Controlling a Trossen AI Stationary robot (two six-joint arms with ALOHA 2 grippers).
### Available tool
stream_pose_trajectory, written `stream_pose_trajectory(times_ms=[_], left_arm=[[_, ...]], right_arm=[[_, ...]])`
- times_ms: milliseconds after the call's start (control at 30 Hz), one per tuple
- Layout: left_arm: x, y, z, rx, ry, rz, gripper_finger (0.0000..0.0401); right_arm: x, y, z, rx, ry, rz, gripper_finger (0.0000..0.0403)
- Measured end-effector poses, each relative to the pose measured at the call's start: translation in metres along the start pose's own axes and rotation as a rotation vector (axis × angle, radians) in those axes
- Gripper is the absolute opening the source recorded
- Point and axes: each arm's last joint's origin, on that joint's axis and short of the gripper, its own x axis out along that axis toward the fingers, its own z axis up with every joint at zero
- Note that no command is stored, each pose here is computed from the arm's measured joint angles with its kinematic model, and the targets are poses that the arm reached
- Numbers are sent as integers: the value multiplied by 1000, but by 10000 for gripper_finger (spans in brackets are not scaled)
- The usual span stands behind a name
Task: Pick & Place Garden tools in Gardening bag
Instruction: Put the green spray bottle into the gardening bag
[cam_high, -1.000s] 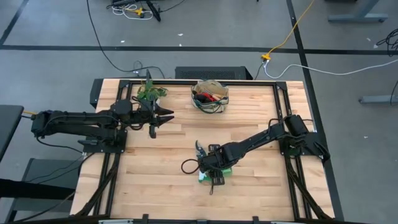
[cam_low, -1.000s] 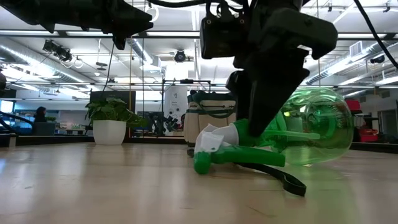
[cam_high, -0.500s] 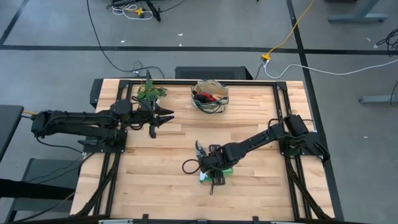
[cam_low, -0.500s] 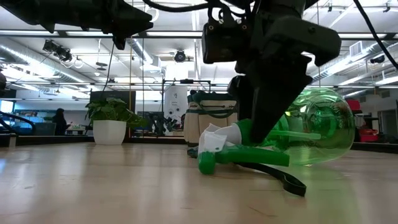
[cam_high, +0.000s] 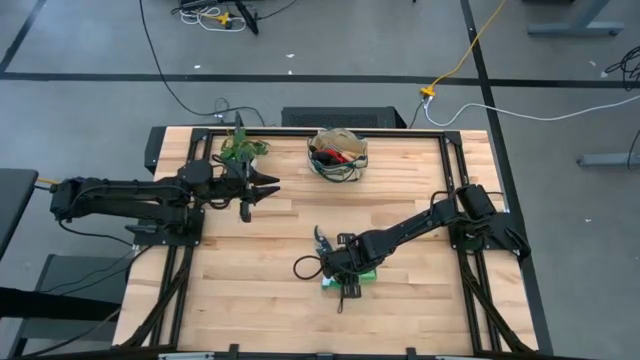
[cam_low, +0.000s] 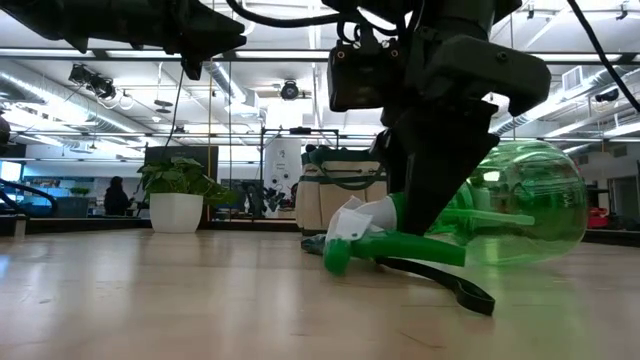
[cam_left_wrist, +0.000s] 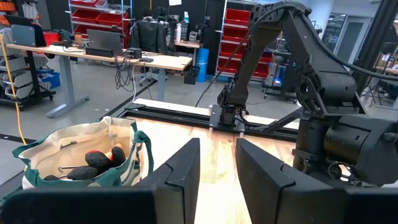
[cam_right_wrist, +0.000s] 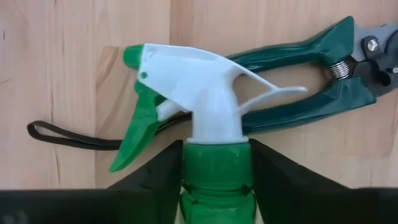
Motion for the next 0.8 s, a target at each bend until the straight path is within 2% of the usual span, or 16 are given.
stream_pose_trajectory(times_ms=[133,400,567,800], left_arm=[[0,0,0,0,0,0,108],[0,0,0,0,0,0,108],[0,0,0,0,4,1,108],[0,0,-1,0,8,1,108]], right_arm=[[-1,0,0,22,-2,3,131],[-5,-2,2,42,1,20,131],[-25,-2,15,23,-74,36,131],[-53,-8,29,-5,-174,-14,131]])
